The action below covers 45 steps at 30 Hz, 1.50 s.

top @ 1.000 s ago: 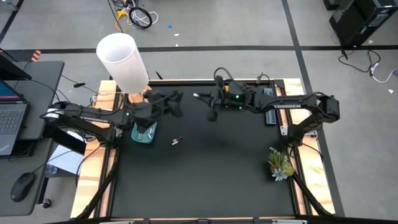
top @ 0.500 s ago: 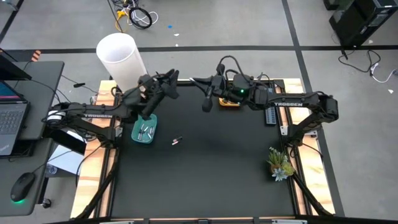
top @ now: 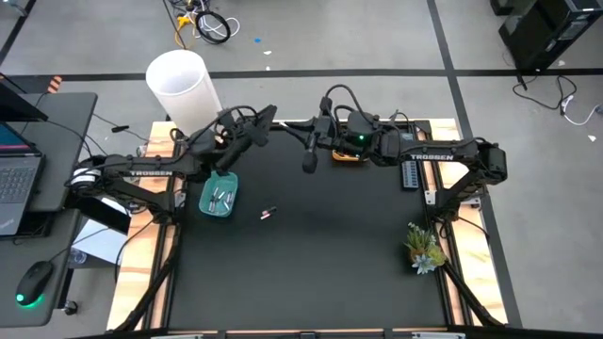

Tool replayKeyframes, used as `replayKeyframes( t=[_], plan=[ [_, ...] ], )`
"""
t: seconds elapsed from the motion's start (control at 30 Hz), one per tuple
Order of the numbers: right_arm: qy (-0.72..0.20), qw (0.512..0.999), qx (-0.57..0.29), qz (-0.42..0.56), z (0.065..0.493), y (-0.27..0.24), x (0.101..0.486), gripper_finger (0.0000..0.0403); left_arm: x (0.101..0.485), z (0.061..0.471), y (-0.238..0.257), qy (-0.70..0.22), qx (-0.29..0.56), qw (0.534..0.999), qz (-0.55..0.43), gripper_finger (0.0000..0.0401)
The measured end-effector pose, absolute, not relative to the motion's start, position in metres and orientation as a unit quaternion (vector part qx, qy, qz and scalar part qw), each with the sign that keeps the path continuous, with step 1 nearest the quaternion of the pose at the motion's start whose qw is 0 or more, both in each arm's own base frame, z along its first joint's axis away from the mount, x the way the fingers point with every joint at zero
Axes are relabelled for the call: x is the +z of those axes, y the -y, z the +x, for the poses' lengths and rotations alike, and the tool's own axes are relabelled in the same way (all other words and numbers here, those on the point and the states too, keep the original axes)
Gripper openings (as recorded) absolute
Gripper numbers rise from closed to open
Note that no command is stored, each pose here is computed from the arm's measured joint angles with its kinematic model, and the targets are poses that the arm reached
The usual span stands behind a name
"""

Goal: Sort batteries
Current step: Put the silver battery into the green bin

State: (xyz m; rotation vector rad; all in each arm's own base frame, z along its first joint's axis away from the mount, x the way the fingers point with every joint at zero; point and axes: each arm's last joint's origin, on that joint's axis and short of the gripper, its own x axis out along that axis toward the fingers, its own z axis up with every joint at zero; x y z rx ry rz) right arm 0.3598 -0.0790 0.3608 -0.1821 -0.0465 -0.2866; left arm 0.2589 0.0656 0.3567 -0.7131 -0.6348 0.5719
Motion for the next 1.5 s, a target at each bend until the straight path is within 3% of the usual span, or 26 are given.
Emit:
replayKeyframes(
  t=[0.97,1.13,1.3,1.5],
  plan=[
    [0.008,0.984,-0.166,-0.065,0.366,0.086,0.350,0.0029,0.331,0.286,-0.067,0.257,0.276,0.870,-0.316,0.0193],
    [0.007,0.984,-0.167,-0.065,0.366,0.086,0.349,0.0029,0.329,0.290,-0.068,0.268,0.272,0.868,-0.318,0.0151],
    [0.005,0.983,-0.170,-0.068,0.366,0.087,0.349,0.0033,0.329,0.291,-0.066,0.283,0.276,0.860,-0.321,0.0042],
    [0.003,0.982,-0.176,-0.067,0.365,0.092,0.348,0.0089,0.328,0.291,-0.066,0.281,0.294,0.859,-0.311,0.0035]
  ],
)
